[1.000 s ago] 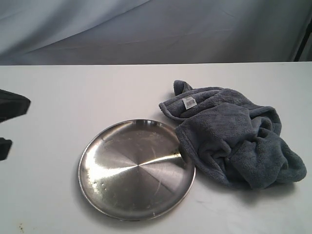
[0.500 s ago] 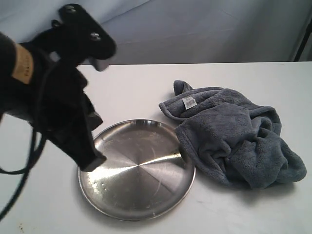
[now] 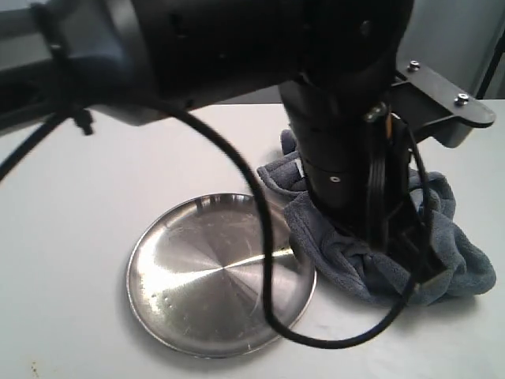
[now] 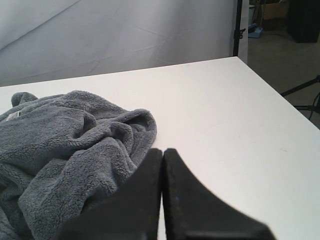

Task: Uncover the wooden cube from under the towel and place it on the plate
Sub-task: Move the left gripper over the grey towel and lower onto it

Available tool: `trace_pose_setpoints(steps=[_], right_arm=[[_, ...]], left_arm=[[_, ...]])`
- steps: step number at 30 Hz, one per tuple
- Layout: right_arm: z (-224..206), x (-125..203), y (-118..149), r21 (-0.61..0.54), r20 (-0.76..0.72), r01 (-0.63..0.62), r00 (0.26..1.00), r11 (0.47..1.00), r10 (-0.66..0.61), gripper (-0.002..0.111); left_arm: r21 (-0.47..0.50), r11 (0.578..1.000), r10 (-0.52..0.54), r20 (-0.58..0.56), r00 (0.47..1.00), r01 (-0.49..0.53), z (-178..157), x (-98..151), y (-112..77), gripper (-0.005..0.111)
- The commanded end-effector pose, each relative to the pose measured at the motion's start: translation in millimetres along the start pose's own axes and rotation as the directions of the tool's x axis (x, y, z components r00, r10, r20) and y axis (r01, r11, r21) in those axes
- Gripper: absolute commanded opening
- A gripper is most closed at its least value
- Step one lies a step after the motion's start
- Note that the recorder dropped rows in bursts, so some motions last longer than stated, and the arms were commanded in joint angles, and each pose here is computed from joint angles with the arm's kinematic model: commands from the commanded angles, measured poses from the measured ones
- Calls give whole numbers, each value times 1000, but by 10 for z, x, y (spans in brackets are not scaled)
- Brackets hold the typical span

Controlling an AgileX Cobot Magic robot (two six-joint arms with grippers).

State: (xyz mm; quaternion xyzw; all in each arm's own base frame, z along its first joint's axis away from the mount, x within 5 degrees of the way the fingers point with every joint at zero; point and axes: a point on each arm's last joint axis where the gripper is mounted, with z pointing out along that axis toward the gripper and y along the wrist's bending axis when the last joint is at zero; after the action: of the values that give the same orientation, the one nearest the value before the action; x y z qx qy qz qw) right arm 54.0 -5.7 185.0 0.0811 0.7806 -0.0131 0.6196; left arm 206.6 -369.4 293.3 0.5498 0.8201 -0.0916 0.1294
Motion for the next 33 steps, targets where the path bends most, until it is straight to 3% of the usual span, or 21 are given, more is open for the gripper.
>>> trace_pose_setpoints(steps=[1,13,19,33], right_arm=[[0,5,-2,3,4,0,1000,1000,0,0],[0,5,-2,3,4,-2,1000,1000,2,0],[0,5,-2,3,4,-2,1000,1000,2,0],[0,5,-2,3,4,0,1000,1000,0,0]], left_arm=[[64,998,4,8,1000,-4,167,-168,-54,0],[55,998,-8,87,996,3,550,-611,68,0],[29,994,-108,117,987,105,701,-678,516,0],[-27,943,-326,118,938,331,678,-311,1684,0]])
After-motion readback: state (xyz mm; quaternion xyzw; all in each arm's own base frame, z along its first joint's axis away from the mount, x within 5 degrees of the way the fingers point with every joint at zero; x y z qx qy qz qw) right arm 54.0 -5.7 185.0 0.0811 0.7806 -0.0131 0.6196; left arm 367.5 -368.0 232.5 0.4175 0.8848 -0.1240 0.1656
